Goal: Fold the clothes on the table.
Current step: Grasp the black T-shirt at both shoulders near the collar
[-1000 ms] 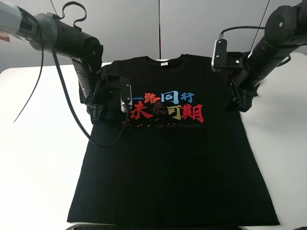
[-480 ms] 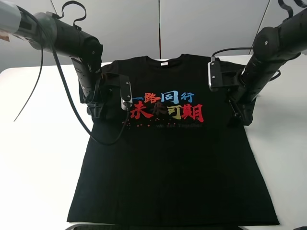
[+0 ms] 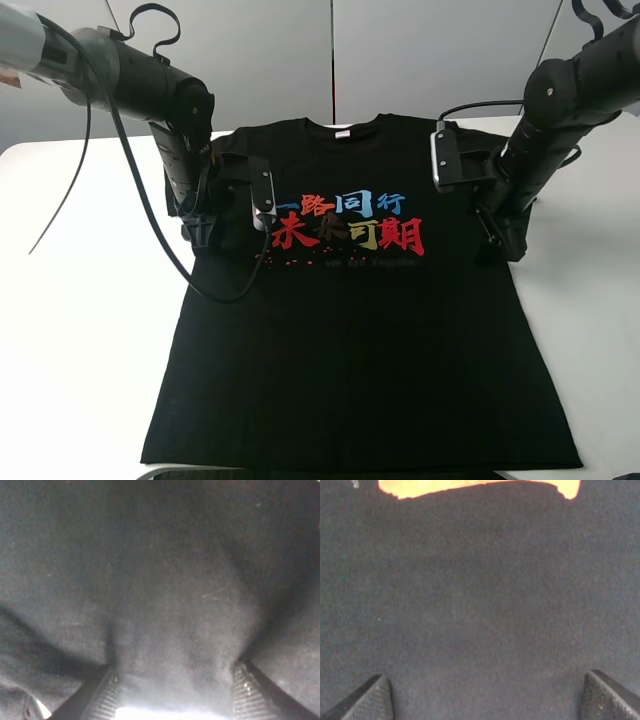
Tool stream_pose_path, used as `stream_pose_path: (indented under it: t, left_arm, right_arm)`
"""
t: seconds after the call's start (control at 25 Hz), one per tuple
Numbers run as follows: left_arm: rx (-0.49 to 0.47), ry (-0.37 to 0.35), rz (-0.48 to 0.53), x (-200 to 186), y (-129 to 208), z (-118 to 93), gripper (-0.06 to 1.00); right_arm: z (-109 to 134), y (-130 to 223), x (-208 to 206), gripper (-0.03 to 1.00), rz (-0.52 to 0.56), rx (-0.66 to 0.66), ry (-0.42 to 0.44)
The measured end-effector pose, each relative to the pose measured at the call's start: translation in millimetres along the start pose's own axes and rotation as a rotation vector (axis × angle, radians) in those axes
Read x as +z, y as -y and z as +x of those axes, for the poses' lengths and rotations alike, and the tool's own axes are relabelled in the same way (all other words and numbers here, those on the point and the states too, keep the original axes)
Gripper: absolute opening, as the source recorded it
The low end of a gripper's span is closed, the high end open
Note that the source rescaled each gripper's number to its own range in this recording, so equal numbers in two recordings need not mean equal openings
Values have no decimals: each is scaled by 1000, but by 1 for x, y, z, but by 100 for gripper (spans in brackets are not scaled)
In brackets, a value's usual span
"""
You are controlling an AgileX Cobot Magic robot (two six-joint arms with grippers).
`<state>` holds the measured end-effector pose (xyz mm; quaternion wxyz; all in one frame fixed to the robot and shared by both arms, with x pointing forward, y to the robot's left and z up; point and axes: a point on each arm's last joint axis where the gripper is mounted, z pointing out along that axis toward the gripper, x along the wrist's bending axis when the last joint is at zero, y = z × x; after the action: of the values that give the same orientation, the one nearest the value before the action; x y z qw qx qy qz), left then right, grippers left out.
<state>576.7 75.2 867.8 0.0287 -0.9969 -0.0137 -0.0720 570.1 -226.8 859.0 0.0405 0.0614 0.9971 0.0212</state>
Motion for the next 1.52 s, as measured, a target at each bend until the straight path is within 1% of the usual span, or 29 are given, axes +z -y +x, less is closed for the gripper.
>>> stream_pose_path:
  t: [0.4, 0.6, 0.8, 1.04, 1.12, 1.2, 1.36, 1.44, 1.52]
  left_arm:
    - [-5, 6, 2, 0, 0, -1, 67]
    - [-30, 28, -3, 0, 0, -2, 67]
    - [-42, 58, 8, 1, 1, -5, 67]
    - [-13, 78, 6, 1, 1, -7, 67]
    - [-12, 80, 5, 1, 1, -7, 67]
    - [-10, 77, 3, 1, 1, -7, 67]
    - [-3, 69, 3, 1, 1, -6, 67]
    - [-2, 69, 4, 1, 1, -6, 67]
    - [-1, 67, 3, 1, 1, -6, 67]
  right_arm:
    - [0, -3, 5, 83, -12, 2, -49]
    - [2, -3, 5, 82, -31, 9, -77]
    - [6, -3, 7, 82, -43, 42, -132]
    - [7, -3, 7, 82, -44, 45, -133]
    - [7, -3, 7, 81, -44, 45, -134]
    - [8, -3, 8, 72, -44, 44, -135]
    - [8, -4, 8, 46, -45, 42, -135]
    - [10, -5, 8, 38, -40, 36, -140]
    - [10, -5, 8, 32, -39, 45, -140]
